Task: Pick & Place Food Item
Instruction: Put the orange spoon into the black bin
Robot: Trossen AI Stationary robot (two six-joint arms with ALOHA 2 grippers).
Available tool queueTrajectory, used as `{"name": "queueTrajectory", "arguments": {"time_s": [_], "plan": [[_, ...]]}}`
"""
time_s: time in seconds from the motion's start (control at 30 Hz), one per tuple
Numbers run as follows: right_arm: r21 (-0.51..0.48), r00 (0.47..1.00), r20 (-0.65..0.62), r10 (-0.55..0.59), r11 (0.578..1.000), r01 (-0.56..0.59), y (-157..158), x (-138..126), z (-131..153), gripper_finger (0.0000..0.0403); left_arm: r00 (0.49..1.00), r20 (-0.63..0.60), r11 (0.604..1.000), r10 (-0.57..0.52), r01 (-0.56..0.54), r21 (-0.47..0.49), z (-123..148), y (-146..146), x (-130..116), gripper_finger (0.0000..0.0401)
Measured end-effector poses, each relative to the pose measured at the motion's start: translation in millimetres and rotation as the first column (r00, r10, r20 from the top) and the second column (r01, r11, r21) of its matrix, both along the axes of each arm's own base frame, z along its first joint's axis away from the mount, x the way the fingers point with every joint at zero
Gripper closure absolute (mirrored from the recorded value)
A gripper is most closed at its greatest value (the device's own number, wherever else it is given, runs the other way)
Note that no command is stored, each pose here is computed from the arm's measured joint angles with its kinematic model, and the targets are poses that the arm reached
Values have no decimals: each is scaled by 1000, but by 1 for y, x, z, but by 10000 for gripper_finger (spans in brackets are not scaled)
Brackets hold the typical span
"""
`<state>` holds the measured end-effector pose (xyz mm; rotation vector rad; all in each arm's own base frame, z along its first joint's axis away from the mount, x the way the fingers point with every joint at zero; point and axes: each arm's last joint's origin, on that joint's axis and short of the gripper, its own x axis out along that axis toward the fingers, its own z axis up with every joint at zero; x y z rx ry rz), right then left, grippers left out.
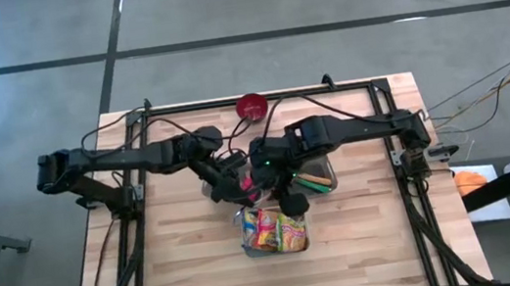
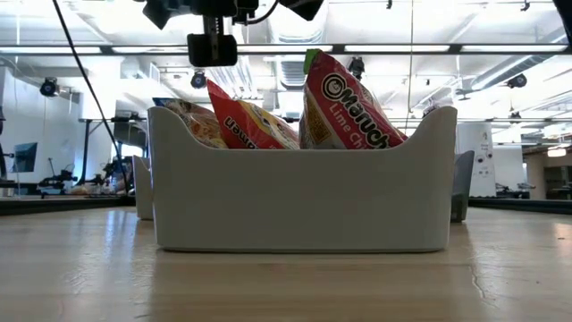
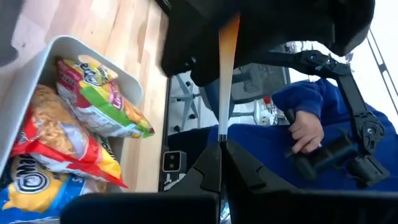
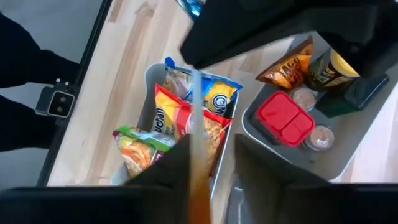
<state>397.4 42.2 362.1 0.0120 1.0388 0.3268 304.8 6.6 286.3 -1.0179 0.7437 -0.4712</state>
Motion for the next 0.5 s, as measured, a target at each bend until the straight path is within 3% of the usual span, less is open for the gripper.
{"name": "queueTrajectory", "arguments": {"time_s": [0.13, 0.3, 0.5], "plan": [[-8, 1000, 18, 19, 1000, -19, 0, -3, 5, 376, 1000, -1, 1000, 8, -8, 1, 0, 1, 0, 401], [0, 1000, -1, -4, 1000, 4, 0, -6, 6, 393, 1000, 8, 999, 28, -28, -17, 2, 6, 1, 394], [-4, 996, -41, -85, 996, 85, -2, -9, 5, 395, 998, 33, 999, 46, -46, -8, 9, 11, 0, 343]]}}
